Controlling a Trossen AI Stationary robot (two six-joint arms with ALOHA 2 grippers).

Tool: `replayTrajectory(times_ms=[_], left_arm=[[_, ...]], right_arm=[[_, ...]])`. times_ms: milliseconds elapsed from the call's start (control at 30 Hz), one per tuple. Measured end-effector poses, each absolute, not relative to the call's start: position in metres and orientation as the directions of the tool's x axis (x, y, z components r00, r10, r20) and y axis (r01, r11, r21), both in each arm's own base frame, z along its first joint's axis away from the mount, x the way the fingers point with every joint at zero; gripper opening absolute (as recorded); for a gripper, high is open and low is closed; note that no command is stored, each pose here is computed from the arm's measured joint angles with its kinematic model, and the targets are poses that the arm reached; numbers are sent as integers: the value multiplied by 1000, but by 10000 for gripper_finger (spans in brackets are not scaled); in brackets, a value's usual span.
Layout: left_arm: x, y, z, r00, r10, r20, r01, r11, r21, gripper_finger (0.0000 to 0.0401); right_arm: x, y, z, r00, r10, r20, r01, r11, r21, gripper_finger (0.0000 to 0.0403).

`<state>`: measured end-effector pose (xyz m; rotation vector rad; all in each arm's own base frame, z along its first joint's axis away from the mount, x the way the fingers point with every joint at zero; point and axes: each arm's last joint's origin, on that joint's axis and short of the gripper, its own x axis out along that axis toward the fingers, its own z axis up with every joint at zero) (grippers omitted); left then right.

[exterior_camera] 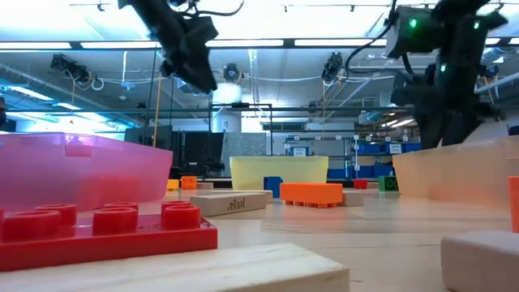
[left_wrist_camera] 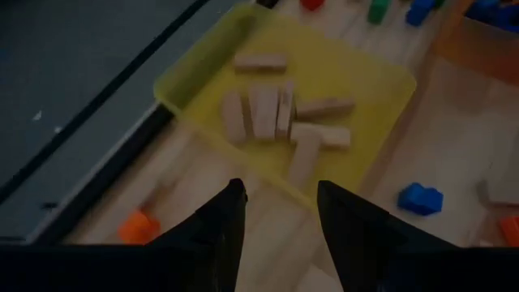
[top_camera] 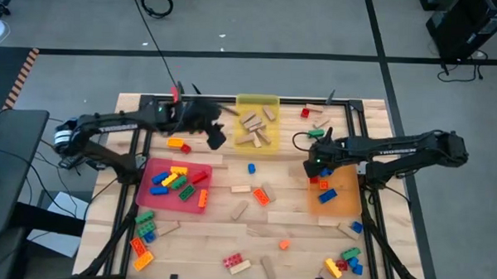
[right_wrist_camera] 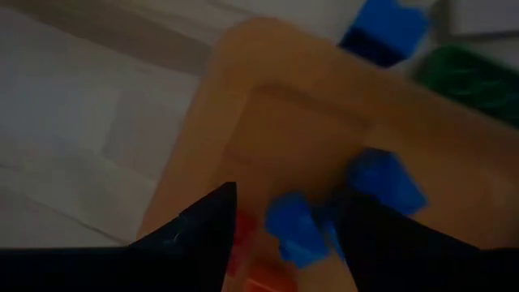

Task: Sort blocks by size
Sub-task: Put the 3 stud yellow game piece into the pink bin

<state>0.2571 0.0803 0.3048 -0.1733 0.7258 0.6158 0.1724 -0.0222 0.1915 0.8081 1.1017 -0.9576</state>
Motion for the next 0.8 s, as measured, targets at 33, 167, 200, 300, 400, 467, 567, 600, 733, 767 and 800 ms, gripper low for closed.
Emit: replayTrajectory(times_ms=[33,167,200,300,400,467,567,600,733,767,800], left_arm=[[253,73,300,591,467,-658,-586,809,47,163],[232,43,281,662,426,-617,-555,832,-21,163],[227,37,278,673,413,-613,-544,839,-32,163],[212,22,273,703,378,-602,-498,866,-38,163],[201,13,273,725,348,-595,-460,887,-41,163],[195,9,274,727,337,-598,-444,895,-36,163],[188,4,276,729,320,-606,-422,906,-29,163],[186,3,277,728,315,-609,-416,909,-27,163],[183,-1,277,732,292,-616,-392,920,-29,163],[183,-2,277,733,287,-616,-385,922,-29,163],[183,-3,277,736,281,-616,-379,925,-30,163]], right_arm=[[172,-21,198,141,-234,-962,921,386,41,212],[170,-10,239,71,-286,-956,921,387,-47,210],[170,-7,251,74,-289,-954,923,382,-45,210],[168,7,285,103,-282,-954,934,358,-5,210],[169,26,309,99,-267,-959,947,321,9,210],[173,42,318,71,-244,-967,956,294,-4,210],[187,71,317,74,-194,-978,955,295,14,210],[192,81,316,60,-177,-982,958,286,7,210],[204,120,301,-60,-108,-992,965,249,-86,210],[206,129,297,-81,-87,-993,963,251,-101,210],[207,139,293,-100,-68,-993,958,264,-115,211]])
